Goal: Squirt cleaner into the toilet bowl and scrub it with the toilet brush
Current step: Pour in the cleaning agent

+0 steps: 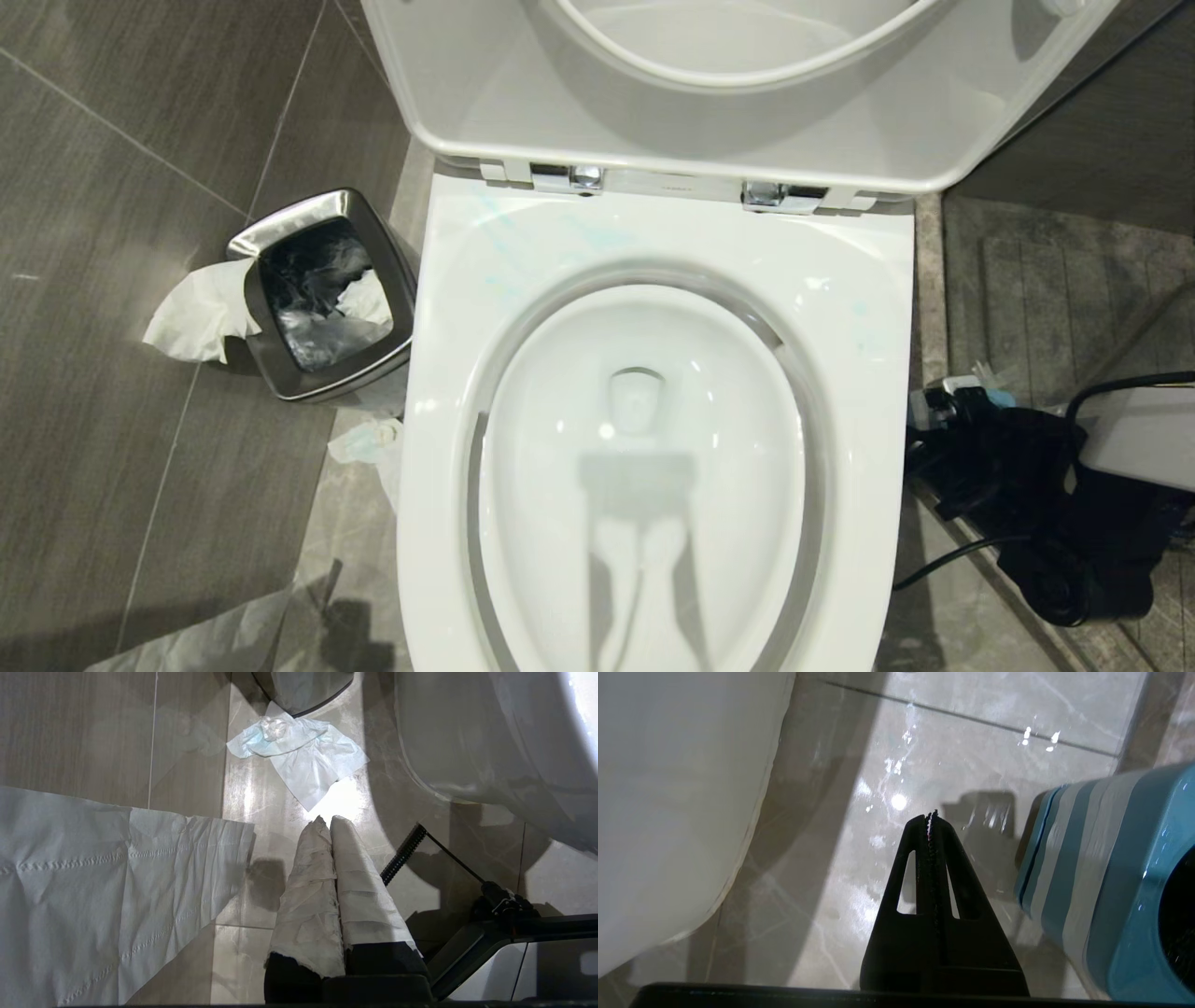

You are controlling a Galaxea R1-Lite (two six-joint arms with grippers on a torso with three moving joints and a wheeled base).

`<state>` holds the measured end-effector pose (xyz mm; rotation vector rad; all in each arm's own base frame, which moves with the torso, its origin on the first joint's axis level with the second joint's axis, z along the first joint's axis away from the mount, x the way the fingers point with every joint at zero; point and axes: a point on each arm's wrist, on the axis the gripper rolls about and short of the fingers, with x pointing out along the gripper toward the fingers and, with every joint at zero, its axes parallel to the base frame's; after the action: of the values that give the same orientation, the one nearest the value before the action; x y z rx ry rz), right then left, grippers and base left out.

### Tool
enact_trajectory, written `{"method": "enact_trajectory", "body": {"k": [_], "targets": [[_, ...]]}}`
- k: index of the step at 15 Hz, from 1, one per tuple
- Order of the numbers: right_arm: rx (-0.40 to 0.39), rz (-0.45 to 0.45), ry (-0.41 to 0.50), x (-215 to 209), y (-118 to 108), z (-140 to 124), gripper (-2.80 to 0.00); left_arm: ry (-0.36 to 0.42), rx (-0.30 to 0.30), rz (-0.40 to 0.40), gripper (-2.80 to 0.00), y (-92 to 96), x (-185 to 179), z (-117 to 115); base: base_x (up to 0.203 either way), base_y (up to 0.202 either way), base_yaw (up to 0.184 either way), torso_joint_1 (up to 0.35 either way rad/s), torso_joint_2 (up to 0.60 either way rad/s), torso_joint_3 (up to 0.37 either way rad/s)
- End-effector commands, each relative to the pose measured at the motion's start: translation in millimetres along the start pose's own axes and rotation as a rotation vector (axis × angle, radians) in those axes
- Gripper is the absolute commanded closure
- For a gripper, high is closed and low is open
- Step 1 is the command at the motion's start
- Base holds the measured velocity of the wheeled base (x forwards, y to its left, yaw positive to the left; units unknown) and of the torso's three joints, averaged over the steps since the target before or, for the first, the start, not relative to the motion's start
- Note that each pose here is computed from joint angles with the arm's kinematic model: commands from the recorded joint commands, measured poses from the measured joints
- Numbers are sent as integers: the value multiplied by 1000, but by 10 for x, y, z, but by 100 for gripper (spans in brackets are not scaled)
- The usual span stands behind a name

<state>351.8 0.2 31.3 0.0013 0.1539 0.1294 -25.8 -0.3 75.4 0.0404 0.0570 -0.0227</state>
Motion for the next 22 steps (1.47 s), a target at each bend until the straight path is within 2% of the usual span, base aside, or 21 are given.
{"method": "enact_trajectory", "body": {"k": [1, 15, 16, 19, 22], "targets": [[-5, 0, -31, 15, -5, 64, 0, 2, 1, -2, 0, 0, 2, -2, 0, 0, 0, 8, -15, -46], [-19, 21, -43, 51, 24, 81, 0, 4, 2, 0, 0, 0, 3, -6, 0, 0, 0, 0, 1, -2], [-19, 26, -41, 63, 42, 69, -280, 4, 2, 0, 0, 0, 3, -6, 0, 0, 0, 0, 0, 0], [-33, 34, -58, 127, 64, 82, -280, 4, 5, -2, 0, 0, 3, -6, 0, 0, 0, 0, 0, 0], [-45, 41, -145, 277, 69, 249, -280, 4, 7, -2, 0, 0, 3, -6, 0, 0, 0, 0, 0, 0]]}}
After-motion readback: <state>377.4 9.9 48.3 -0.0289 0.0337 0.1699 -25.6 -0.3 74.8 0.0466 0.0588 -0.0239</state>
